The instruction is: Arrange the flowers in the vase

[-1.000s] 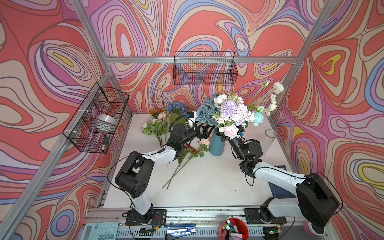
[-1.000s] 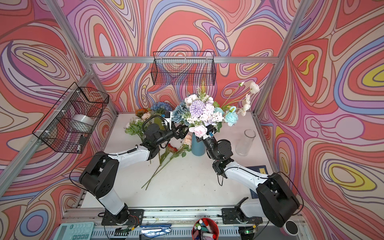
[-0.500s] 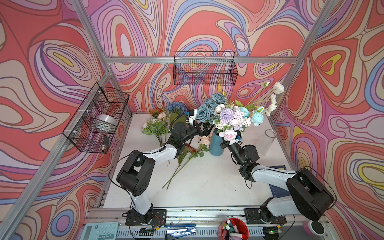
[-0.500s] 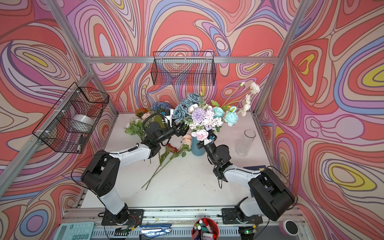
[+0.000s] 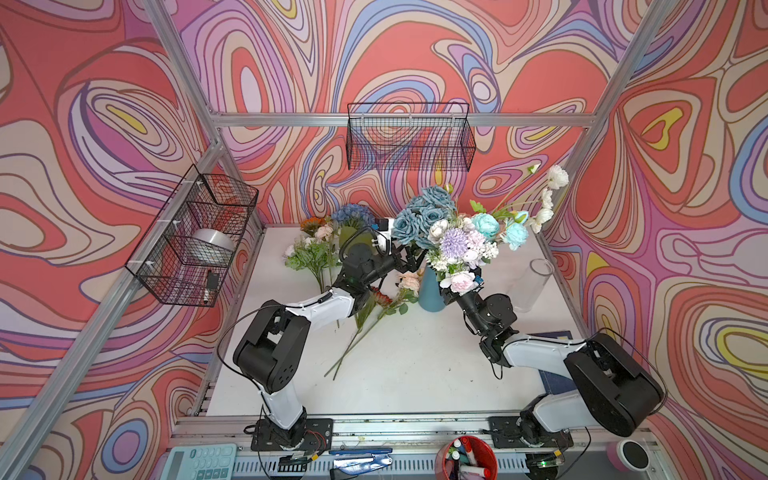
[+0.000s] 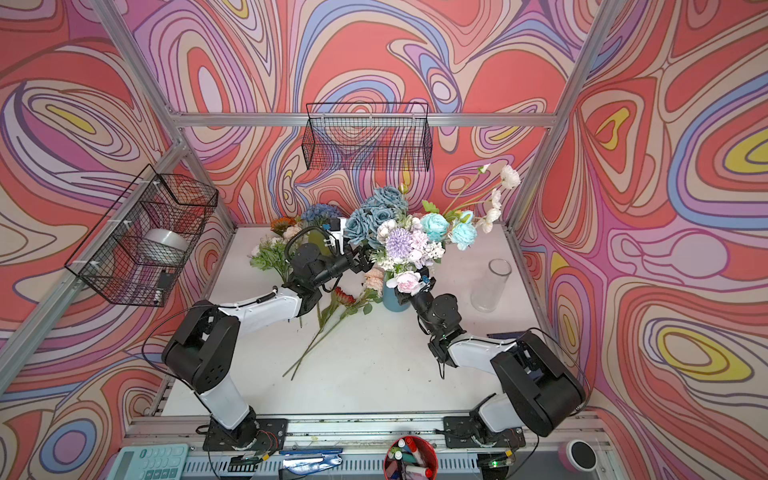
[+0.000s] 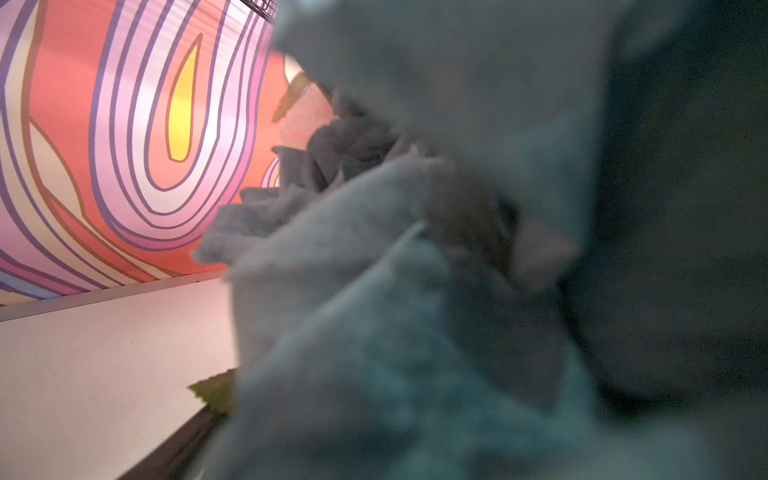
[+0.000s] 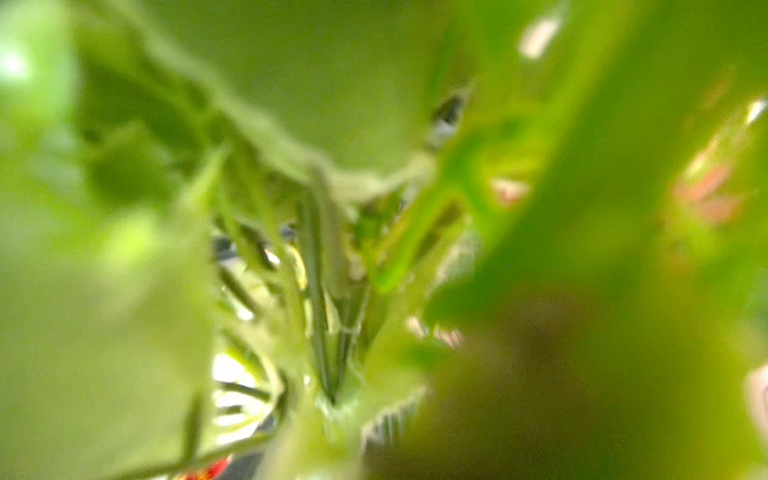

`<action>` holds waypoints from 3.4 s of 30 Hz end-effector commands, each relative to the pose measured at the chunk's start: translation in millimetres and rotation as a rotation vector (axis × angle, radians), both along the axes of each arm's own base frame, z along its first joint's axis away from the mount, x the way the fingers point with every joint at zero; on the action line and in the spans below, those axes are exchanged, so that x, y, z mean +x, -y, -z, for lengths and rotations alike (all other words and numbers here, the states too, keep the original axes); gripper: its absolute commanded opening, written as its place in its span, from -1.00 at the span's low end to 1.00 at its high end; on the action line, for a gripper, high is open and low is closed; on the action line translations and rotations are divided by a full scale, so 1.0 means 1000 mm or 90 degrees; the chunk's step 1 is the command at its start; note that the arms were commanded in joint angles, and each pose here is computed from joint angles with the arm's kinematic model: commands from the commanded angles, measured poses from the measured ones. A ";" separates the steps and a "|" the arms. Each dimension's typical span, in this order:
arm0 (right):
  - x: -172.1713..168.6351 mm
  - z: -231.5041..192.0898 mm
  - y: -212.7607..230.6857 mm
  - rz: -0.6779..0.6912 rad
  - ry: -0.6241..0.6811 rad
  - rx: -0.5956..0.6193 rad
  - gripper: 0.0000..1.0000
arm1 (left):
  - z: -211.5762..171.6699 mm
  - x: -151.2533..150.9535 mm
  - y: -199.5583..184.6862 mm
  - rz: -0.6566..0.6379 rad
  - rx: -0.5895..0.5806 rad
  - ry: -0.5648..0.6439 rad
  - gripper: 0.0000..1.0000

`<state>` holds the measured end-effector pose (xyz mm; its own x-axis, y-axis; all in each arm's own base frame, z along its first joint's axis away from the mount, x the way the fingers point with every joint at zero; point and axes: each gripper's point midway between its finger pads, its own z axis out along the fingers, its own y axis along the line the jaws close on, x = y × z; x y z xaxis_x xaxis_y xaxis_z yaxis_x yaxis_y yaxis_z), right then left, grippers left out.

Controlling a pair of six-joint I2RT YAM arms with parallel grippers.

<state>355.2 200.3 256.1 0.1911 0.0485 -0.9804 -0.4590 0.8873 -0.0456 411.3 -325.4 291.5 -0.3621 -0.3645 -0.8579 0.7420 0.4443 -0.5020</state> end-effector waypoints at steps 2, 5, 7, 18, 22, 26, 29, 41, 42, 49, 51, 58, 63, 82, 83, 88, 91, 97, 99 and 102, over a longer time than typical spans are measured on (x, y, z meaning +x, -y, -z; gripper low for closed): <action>-0.014 -0.016 0.003 -0.018 -0.008 -0.004 0.49 | -0.015 0.002 0.001 0.001 -0.014 0.020 0.97; -0.022 -0.026 0.005 -0.028 -0.009 -0.010 0.54 | -0.015 0.001 0.001 0.003 -0.015 0.018 0.97; -0.027 -0.036 0.005 -0.037 0.006 -0.007 0.54 | -0.015 0.001 0.001 0.004 -0.015 0.016 0.97; -0.017 -0.047 0.000 -0.029 0.032 -0.005 -0.28 | -0.016 -0.002 -0.001 0.002 -0.012 0.012 0.96; -0.015 -0.033 0.002 -0.020 0.013 -0.027 -0.88 | -0.016 -0.002 -0.001 0.002 -0.010 0.012 0.97; -0.012 -0.007 0.005 -0.005 -0.031 -0.045 -0.83 | -0.016 -0.002 0.000 0.005 -0.014 0.012 0.96; -0.010 0.011 0.009 0.008 -0.055 -0.048 -0.82 | -0.015 -0.002 0.001 0.010 -0.016 0.008 0.96; -0.001 0.046 0.014 0.040 -0.122 -0.071 -0.74 | -0.010 -0.005 0.001 0.018 -0.024 -0.004 0.94; -0.001 0.046 0.014 0.040 -0.124 -0.072 -0.70 | -0.010 -0.005 0.001 0.018 -0.024 -0.004 0.94; -0.015 0.055 0.012 0.005 -0.191 -0.063 0.29 | -0.005 -0.018 -0.004 0.031 -0.035 -0.025 1.00; -0.020 0.062 0.013 0.001 -0.211 -0.057 0.41 | 0.000 -0.024 -0.006 0.038 -0.037 -0.040 1.00; -0.020 0.083 0.024 0.036 -0.243 -0.047 0.97 | 0.030 -0.043 -0.008 0.072 -0.048 -0.103 1.00; -0.009 0.075 0.020 0.042 -0.201 -0.030 0.97 | 0.059 -0.052 -0.009 0.085 -0.034 -0.155 1.00; 0.033 0.055 0.008 0.076 -0.055 0.003 0.97 | 0.091 -0.050 -0.099 -0.134 0.022 -0.217 1.00; 0.035 0.056 0.007 0.077 -0.055 0.003 0.97 | 0.090 -0.047 -0.110 -0.153 0.014 -0.219 1.00; 0.038 0.055 0.007 0.078 -0.044 0.018 0.97 | 0.094 -0.048 -0.148 -0.235 0.044 -0.217 1.00; 0.033 0.057 0.010 0.077 -0.051 0.021 0.97 | 0.094 -0.056 -0.161 -0.264 0.098 -0.204 1.00; 0.017 0.070 0.012 0.054 -0.124 0.002 0.97 | 0.118 -0.085 -0.185 -0.296 0.231 -0.251 0.91; 0.011 0.073 0.011 0.039 -0.156 -0.002 0.97 | 0.129 -0.095 -0.188 -0.290 0.254 -0.277 0.77; 0.002 0.076 0.008 0.014 -0.212 -0.002 0.97 | 0.150 -0.104 -0.190 -0.279 0.287 -0.323 0.53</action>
<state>365.1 190.5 204.1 0.0068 0.0609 -0.9981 -0.4048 0.9129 0.0530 324.2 -147.0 184.4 -0.5363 -0.3040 -0.7873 0.2536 0.8317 -0.4939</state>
